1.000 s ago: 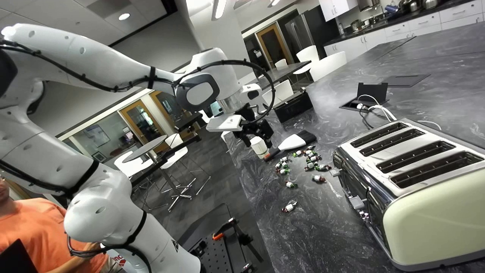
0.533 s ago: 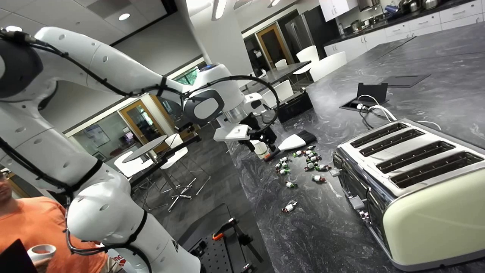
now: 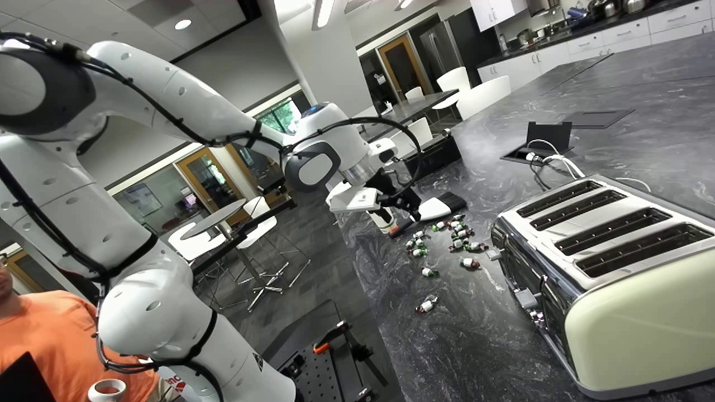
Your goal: Pick up a piece of candy from the table and put it in the white cup.
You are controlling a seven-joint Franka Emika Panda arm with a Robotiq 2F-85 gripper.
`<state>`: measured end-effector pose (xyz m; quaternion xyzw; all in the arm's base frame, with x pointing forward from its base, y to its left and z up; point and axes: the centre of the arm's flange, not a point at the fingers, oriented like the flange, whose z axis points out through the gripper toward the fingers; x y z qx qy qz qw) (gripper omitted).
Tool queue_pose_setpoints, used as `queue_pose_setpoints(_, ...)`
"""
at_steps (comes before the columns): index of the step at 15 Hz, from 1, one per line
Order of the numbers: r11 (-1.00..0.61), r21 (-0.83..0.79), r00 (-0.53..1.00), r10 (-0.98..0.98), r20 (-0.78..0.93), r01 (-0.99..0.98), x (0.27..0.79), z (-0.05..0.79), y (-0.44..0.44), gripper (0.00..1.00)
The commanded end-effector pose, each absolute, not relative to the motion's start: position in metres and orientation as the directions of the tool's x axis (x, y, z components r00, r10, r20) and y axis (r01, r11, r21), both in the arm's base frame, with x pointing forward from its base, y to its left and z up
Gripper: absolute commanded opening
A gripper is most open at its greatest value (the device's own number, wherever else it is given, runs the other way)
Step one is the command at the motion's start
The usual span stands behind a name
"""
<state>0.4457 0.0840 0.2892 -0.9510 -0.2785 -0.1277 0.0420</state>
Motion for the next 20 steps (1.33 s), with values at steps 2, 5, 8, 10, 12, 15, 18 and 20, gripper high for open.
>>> queue_pose_setpoints(2, -0.884, 0.019, 0.848, 0.454, 0.274, 0.467, 0.484, 0.246, 0.084, 1.00)
queue_pose_setpoints(5, -0.904, 0.039, 0.874, 0.423, 0.241, 0.427, 0.499, 0.222, 0.078, 1.00)
queue_pose_setpoints(8, -0.918, 0.057, 0.893, 0.396, 0.213, 0.393, 0.510, 0.201, 0.070, 1.00)
queue_pose_setpoints(10, -0.924, 0.067, 0.902, 0.382, 0.201, 0.376, 0.516, 0.190, 0.067, 1.00)
queue_pose_setpoints(12, -0.928, 0.076, 0.909, 0.371, 0.191, 0.363, 0.522, 0.180, 0.065, 1.00)
queue_pose_setpoints(15, -0.934, 0.079, 0.917, 0.358, 0.175, 0.349, 0.529, 0.166, 0.063, 1.00)
queue_pose_setpoints(18, -0.934, 0.080, 0.920, 0.356, 0.161, 0.348, 0.534, 0.155, 0.064, 1.00)
queue_pose_setpoints(20, -0.935, 0.079, 0.923, 0.353, 0.154, 0.345, 0.537, 0.148, 0.065, 1.00)
